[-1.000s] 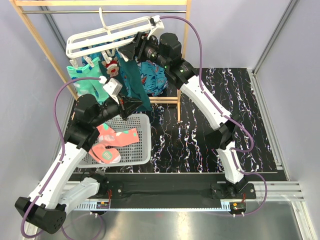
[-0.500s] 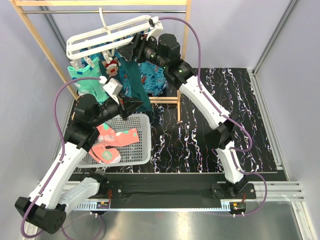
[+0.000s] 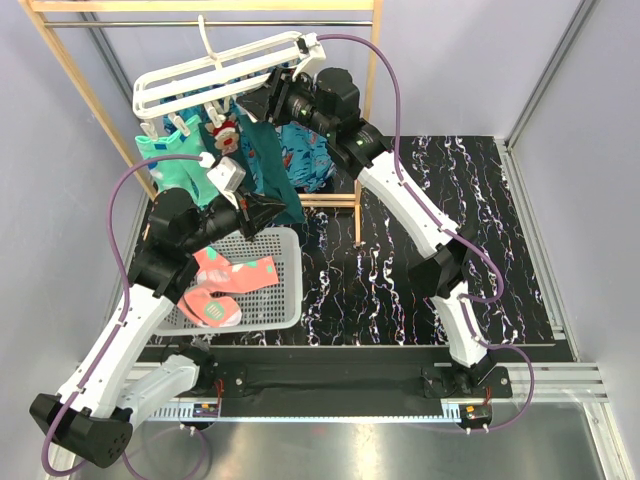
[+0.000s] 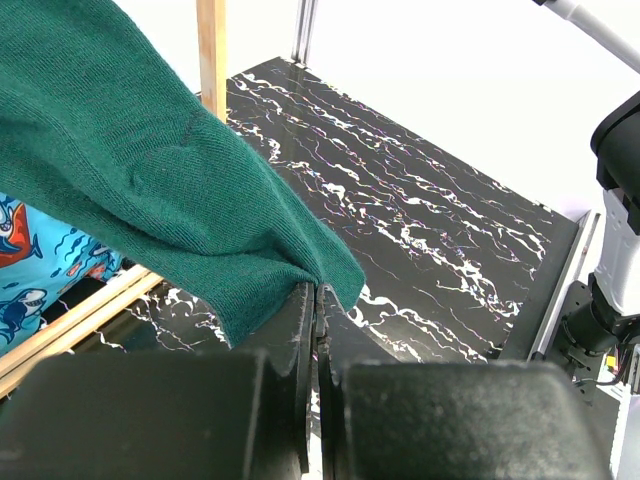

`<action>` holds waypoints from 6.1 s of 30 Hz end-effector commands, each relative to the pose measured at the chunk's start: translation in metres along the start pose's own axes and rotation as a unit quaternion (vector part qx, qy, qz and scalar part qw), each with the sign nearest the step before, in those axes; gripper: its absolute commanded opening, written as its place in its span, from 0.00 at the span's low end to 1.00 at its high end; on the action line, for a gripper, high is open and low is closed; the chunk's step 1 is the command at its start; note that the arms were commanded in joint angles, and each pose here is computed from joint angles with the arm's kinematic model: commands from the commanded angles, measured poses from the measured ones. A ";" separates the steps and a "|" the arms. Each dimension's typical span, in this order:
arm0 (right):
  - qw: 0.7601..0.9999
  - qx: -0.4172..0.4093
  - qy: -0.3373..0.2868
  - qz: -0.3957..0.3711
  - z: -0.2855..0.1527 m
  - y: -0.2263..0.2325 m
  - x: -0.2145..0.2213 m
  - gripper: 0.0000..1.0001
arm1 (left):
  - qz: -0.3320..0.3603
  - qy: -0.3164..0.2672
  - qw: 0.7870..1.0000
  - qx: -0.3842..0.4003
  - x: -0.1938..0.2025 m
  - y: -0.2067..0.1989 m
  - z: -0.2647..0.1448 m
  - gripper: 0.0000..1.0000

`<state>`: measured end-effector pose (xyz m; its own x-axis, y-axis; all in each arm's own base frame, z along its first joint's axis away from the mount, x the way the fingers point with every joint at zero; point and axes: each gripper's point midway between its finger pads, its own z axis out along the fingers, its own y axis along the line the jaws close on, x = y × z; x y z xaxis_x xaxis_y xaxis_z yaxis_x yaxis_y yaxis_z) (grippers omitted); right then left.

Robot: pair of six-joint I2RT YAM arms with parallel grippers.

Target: Remove the socks clipped to the hanger

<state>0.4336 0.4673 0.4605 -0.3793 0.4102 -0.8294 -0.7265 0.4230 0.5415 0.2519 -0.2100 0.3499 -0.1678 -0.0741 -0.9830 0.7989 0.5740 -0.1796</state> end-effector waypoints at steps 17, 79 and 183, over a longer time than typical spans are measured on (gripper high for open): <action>0.999 -0.007 -0.031 -0.021 -0.003 0.008 -0.023 0.00 | 0.024 -0.029 0.999 0.018 -0.018 -0.008 -0.001 0.00; 0.999 -0.011 0.020 -0.032 -0.091 0.028 0.006 0.96 | -0.266 0.125 0.829 -0.475 0.134 0.122 -0.115 0.55; 0.992 0.051 0.030 -0.116 -0.205 -0.002 0.053 1.00 | -0.033 -0.107 0.924 -0.365 -0.047 0.203 -0.004 0.71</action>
<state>0.2983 0.3165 0.3721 -0.3119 0.2330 -0.9211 -0.6876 0.6136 0.3881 0.4057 -0.0917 0.3088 -0.2079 -0.2761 -0.9384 0.1362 0.9418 -0.3072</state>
